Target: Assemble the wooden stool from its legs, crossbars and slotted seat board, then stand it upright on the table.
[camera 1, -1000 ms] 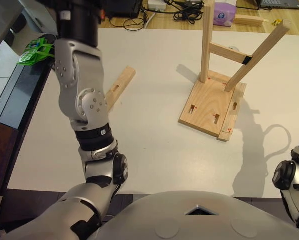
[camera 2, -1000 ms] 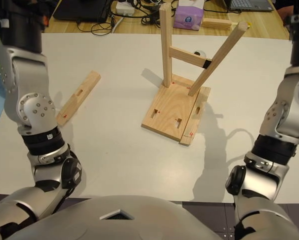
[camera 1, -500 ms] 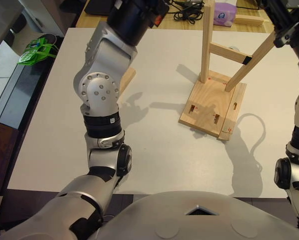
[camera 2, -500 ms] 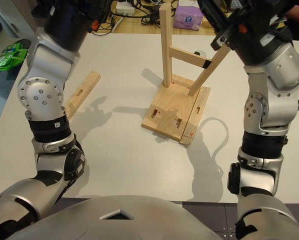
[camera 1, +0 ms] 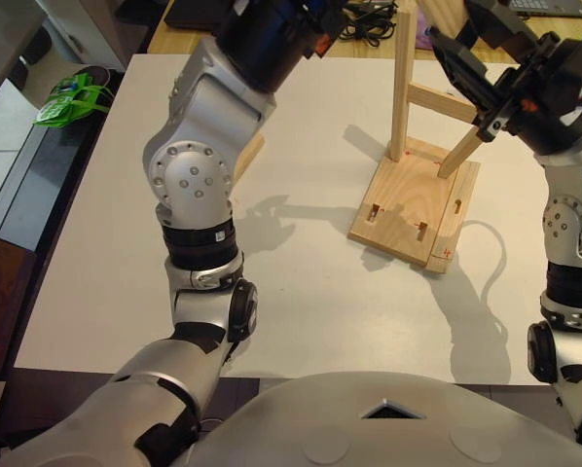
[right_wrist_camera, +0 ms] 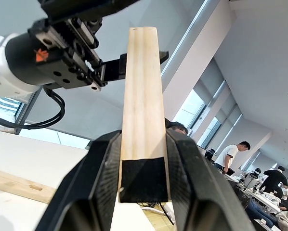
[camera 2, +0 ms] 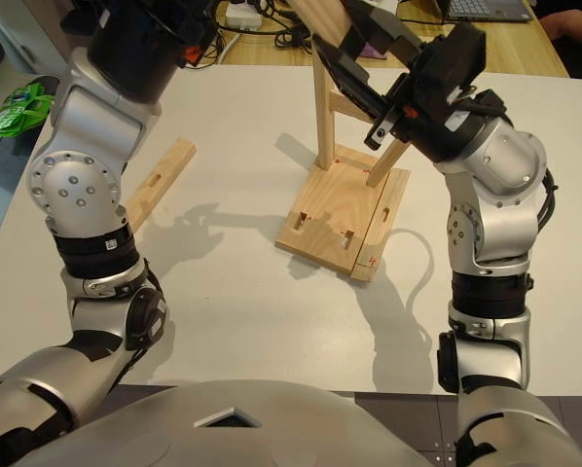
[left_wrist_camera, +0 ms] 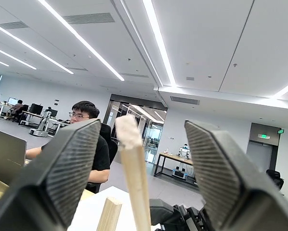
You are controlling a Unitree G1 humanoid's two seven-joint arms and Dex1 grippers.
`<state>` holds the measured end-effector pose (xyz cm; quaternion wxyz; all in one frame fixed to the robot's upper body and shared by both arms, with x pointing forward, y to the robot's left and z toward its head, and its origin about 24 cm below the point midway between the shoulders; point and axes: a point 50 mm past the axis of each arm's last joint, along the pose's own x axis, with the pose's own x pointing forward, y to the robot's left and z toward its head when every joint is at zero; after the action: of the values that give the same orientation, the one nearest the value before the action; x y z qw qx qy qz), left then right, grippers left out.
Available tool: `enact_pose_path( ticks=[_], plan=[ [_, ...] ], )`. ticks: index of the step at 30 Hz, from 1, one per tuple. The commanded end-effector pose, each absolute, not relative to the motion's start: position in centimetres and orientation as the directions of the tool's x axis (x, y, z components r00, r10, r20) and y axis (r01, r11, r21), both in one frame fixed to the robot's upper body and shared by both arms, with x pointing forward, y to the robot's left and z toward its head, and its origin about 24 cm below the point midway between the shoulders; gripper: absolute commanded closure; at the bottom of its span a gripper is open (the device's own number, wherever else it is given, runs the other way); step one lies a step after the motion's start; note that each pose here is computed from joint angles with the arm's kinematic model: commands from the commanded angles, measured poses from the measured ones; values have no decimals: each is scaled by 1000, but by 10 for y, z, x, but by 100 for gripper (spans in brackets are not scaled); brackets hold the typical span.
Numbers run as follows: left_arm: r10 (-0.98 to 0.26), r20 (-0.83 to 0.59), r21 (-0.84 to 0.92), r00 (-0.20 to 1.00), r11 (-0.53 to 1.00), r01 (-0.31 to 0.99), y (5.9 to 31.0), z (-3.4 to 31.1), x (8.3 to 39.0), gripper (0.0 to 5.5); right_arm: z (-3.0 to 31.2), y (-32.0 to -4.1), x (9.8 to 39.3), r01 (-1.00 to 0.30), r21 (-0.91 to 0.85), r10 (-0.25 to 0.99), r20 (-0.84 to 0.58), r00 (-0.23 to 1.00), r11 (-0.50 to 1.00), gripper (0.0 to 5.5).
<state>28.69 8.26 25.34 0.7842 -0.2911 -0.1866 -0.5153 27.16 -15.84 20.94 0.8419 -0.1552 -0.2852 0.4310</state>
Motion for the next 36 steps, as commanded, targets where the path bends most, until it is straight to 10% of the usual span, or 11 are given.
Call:
enact_pose_path(
  ticks=[1,15,27,36],
  plan=[
    [-721,592,-257,361,256,932,78,256,281,285,212,-156,268,-634,-530,826,347,444,563,421],
    [-666,612,-390,427,216,895,79,254,286,491,218,-156,269,-593,-544,805,384,453,594,421],
    [-660,609,-424,440,198,884,74,253,284,509,214,-158,275,-528,-603,795,367,482,598,421],
    [-631,622,-404,464,249,880,85,260,285,509,189,-164,271,-632,-599,850,172,499,492,243]
  ],
)
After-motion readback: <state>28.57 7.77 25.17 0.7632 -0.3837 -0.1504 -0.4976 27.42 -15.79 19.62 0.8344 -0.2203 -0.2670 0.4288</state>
